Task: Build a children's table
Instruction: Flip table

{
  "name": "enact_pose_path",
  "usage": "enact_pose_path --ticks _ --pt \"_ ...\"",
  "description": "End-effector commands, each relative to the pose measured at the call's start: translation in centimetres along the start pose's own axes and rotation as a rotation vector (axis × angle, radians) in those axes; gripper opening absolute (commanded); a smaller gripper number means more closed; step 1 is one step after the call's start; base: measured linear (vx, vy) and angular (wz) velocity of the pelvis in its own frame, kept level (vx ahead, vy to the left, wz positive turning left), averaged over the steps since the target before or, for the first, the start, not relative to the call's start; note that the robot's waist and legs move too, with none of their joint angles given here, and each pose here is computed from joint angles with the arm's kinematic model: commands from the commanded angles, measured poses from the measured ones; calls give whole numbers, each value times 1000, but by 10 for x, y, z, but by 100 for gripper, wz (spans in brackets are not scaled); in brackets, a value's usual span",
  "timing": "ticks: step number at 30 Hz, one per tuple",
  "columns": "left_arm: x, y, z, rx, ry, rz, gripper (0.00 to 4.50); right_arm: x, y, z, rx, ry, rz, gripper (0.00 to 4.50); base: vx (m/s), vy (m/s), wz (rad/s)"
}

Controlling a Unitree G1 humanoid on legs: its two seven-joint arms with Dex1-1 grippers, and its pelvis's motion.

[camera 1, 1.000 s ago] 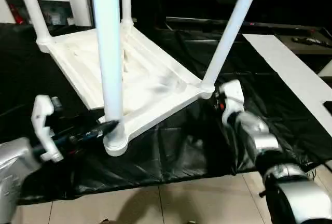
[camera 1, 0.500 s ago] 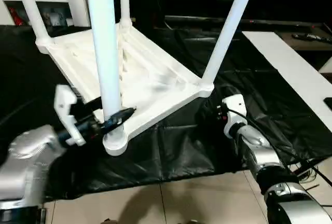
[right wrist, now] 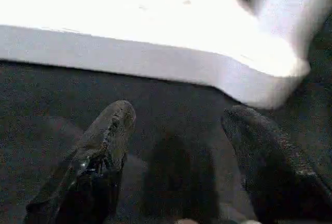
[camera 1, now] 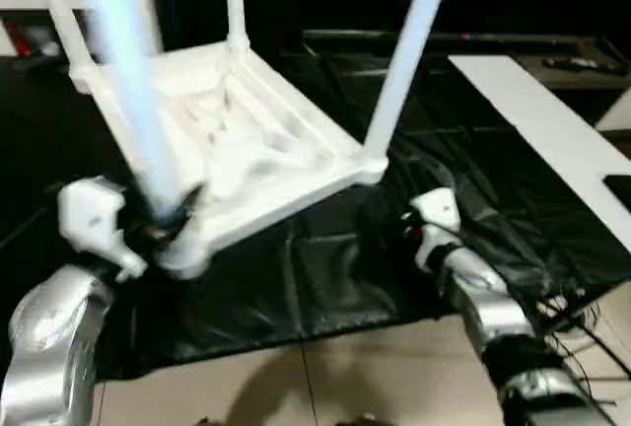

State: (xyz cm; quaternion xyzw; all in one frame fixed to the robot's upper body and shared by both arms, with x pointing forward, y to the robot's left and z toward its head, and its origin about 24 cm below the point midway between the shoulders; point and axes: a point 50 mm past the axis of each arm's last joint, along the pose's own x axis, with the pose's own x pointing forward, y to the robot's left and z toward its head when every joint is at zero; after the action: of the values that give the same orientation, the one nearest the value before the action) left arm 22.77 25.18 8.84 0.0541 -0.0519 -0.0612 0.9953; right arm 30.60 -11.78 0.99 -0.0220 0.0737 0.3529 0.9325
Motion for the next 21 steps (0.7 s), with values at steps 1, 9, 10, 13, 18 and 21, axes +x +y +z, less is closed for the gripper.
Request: enact_pose_path --ticks 1,9,10,13,18,21 --pt "-6 3 -7 8 59 62 352 3 7 11 -1 -50 88 313 0 0 0" --pt "7 8 -27 9 183 181 352 16 30 21 30 -70 229 313 0 0 0" --pt "10 9 -26 8 174 192 337 17 31 22 32 -74 230 313 0 0 0" --pt "15 10 -25 -19 145 228 318 18 34 24 53 -83 247 313 0 0 0" --pt "20 8 -23 -44 137 253 277 19 38 29 76 -112 279 331 0 0 0" --pt "21 5 -26 -82 140 259 269 19 41 34 75 -129 306 342 0 0 0"
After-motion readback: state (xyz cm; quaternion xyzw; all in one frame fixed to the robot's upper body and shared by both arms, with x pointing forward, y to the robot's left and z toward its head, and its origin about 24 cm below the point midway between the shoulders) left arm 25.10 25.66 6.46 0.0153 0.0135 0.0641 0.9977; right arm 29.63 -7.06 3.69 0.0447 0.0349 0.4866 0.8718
